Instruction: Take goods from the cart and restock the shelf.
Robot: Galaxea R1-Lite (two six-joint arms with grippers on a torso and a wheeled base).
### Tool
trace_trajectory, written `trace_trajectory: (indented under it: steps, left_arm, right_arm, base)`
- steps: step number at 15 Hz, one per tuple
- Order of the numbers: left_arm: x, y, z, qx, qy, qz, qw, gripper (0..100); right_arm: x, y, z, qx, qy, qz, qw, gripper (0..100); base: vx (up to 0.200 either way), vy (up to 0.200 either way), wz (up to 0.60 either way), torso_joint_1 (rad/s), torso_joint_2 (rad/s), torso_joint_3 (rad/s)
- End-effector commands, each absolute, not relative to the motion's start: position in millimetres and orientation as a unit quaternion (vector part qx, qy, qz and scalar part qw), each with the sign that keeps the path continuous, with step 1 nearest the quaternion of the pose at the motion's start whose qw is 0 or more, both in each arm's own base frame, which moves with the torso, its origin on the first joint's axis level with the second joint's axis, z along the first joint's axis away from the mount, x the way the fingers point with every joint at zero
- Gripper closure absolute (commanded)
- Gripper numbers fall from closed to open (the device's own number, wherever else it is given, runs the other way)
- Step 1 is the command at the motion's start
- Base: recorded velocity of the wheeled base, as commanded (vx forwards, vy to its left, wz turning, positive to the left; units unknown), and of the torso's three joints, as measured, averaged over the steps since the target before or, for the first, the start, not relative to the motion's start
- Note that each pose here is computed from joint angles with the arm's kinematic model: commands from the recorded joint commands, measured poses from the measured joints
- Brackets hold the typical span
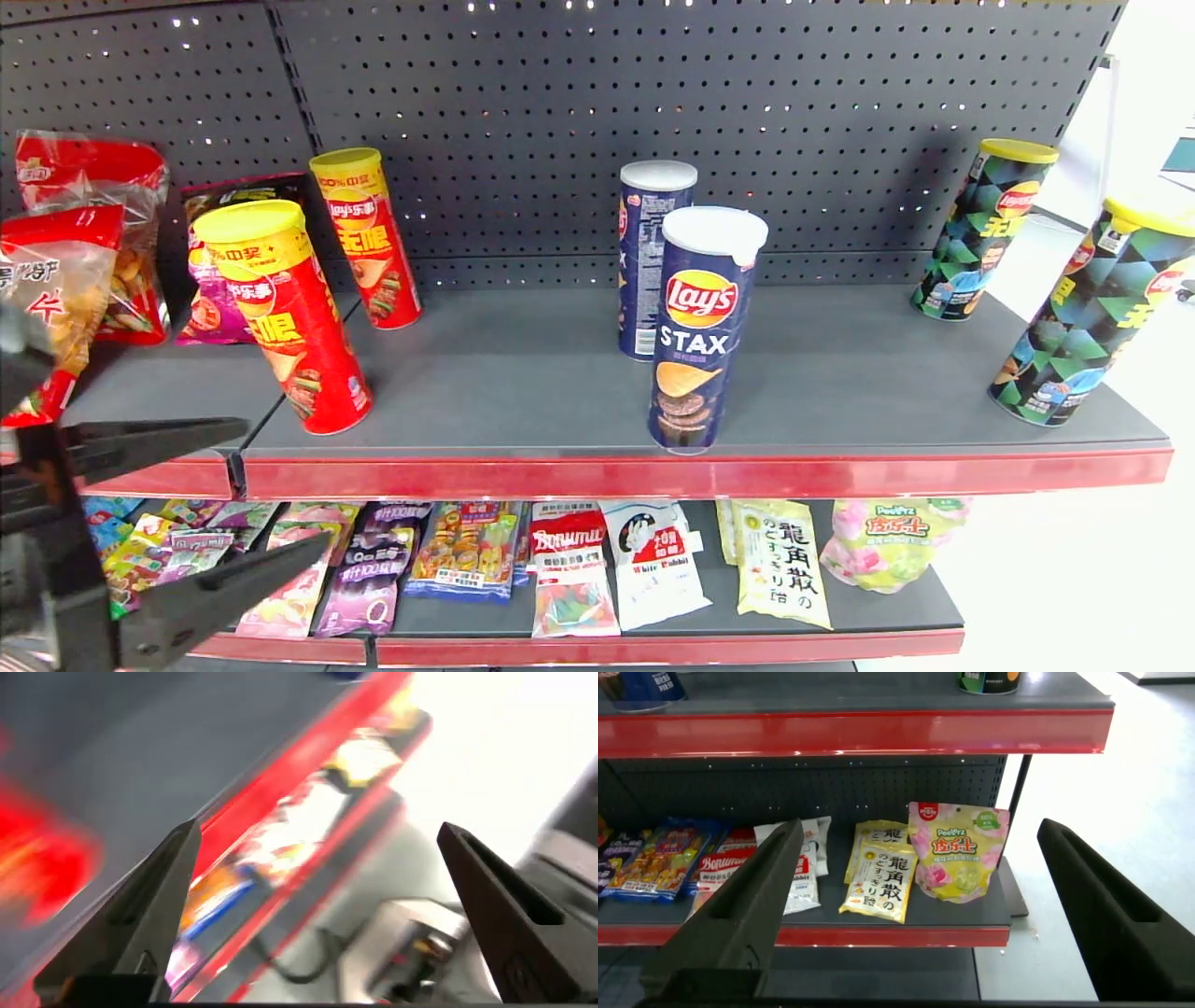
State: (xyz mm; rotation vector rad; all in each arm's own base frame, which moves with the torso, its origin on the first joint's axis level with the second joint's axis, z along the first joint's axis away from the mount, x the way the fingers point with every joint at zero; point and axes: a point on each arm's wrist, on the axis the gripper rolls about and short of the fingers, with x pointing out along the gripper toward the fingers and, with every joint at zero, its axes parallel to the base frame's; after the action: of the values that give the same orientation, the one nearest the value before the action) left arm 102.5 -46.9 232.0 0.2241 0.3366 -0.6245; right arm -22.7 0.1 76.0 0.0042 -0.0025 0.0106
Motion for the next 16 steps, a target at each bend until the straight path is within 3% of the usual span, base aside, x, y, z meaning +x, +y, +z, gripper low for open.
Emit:
trace_trajectory:
  steps: [1, 3, 5, 9, 14, 16]
  left_arm:
    - [36, -9, 220, 0.047, 0.071, -0.125, 0.989, 0]
    - [12, -1, 198, 0.000, 0.048, -0.059, 0.997, 0]
    - [-2, 3, 164, 0.000, 0.049, -0.013, 0.999, 0]
    - [-25, 7, 108, -0.002, 0.028, -0.015, 0.999, 0]
    - [-24, 5, 102, -0.001, 0.036, -0.055, 0.998, 0]
    - [-24, 6, 104, -0.001, 0.037, -0.036, 0.999, 0]
  right_arm:
    - [-23, 0, 76, 0.002, -0.002, 0.005, 1.000, 0]
    - [-23, 0, 76, 0.002, -0.002, 0.005, 1.000, 0]
    - [-23, 0, 76, 0.002, -0.002, 0.005, 1.000, 0]
    - [-23, 0, 76, 0.002, -0.002, 0.005, 1.000, 0]
    - [-23, 0, 76, 0.002, -0.002, 0.006, 1.000, 0]
    - [-23, 0, 76, -0.001, -0.002, 0.008, 1.000, 0]
  base:
    - [0.000, 0.000, 0.00, 0.000, 0.00, 0.000]
    - [0.000, 0.000, 0.00, 0.000, 0.00, 0.000]
    - [0.000, 0.000, 0.00, 0.000, 0.00, 0.000]
    - [0.000, 0.000, 0.00, 0.000, 0.00, 0.000]
    - [0.000, 0.000, 0.00, 0.000, 0.00, 0.000]
    - [0.000, 0.000, 0.00, 0.000, 0.00, 0.000]
